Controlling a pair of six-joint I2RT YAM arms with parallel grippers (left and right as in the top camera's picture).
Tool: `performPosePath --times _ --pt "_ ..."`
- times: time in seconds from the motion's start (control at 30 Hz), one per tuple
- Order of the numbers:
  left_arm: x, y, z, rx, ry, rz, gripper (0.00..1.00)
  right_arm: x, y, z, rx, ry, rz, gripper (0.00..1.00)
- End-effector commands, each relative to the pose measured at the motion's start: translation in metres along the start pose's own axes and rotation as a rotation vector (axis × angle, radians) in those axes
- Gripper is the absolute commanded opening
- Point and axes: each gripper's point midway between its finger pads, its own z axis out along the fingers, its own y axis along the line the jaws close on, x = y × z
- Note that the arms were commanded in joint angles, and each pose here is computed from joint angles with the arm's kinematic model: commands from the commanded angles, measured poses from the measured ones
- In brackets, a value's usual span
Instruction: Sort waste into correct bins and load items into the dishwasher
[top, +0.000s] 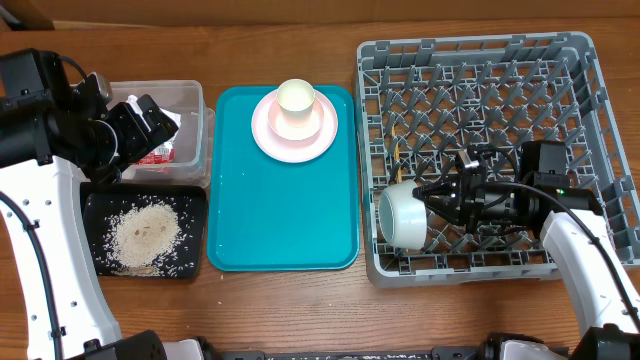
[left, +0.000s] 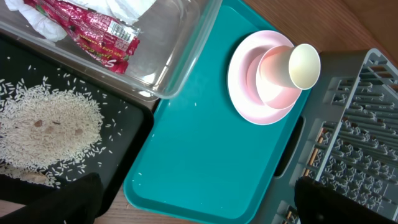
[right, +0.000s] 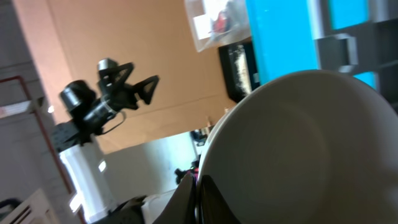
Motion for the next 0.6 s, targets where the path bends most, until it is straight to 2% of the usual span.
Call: performPosePath --times 0.0,0.23,0.57 --pt "-0.002 -0.002 -0.007 0.001 -0.024 0.031 1.0 -0.007 -0.015 -0.001 0.087 -0.045 -0.033 0.04" --pt "-0.002 -0.002 -0.007 0.001 -0.025 0.031 1.0 -0.013 -0.024 -0.003 0.141 -0.076 -0.045 0.04" --pt "-0.002 -0.002 -0.007 0.001 -0.024 0.031 1.0 -0.041 -0.075 -0.024 0.461 -0.242 -0.043 0.04"
